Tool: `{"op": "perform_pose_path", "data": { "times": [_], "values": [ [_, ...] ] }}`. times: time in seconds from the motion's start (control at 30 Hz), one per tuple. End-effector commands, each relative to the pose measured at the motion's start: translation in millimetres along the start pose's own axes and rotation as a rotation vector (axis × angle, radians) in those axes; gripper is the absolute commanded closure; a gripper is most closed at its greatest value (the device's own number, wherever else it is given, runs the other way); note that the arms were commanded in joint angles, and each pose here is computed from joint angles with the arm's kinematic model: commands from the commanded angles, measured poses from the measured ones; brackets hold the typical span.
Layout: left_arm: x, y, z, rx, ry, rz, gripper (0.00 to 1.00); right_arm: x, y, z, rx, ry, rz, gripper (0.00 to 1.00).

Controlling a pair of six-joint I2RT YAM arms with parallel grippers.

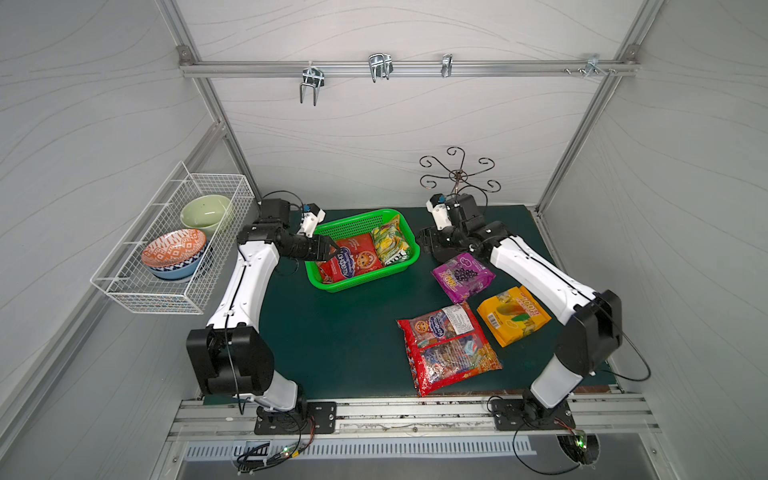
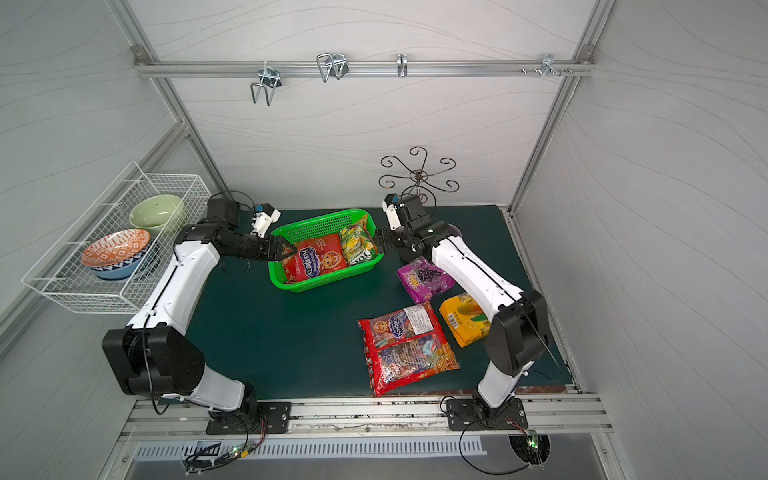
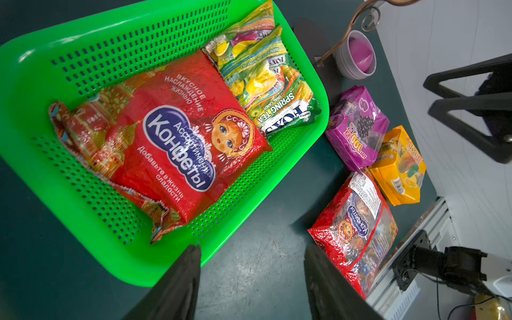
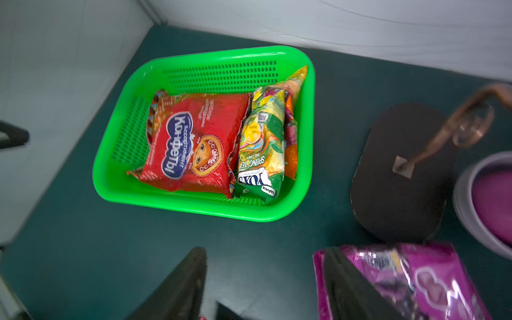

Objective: Put the candies in the basket
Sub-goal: Place the candy in the basket, then pick up the candy at the center of the board.

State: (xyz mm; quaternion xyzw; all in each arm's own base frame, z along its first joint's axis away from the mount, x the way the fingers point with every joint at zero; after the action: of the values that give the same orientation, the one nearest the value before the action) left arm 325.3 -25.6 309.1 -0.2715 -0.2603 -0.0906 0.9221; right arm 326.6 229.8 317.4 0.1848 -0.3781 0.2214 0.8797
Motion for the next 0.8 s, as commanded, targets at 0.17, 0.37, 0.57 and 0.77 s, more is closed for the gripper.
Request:
{"op": "perform_pose_path", "data": {
  "times": [0.17,0.37,0.57,0.77],
  "values": [
    [13.3,-44.7,-19.0,-0.079,0.055,-0.108,0.38,-48.4,-34.8,54.0,-0.213,0.078,-0.126,0.01],
    [13.4,-80.7,-55.9,-0.124,0.113,-0.045,0.39,-77.4,-87.3,66.2,-0.091,0.226,-0.465,0.01],
    [13.6,-124.2,-108.9,-0.129,0.176,0.086,0.39,-95.4,-144.0,70.0,-0.069,0.176,-0.667,0.01],
    [2.4,-160.3,-167.7,-0.142,0.217,0.135,0.39,-112.1,-190.0,46.0,-0.120,0.189,-0.630,0.26]
  ]
}}
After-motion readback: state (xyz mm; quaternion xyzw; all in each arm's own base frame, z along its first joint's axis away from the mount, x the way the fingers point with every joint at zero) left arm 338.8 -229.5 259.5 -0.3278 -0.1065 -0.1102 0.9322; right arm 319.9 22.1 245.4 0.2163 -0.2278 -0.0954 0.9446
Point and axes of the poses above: each gripper's point midway between its finger pads, its own z axis back along the fingers, its own y axis along the line the jaws close on, x = y × z, the point moved 10 cm from there along z, back along the fingers, and after that the axes turned 3 degrees about z, right-handed, at the moved point
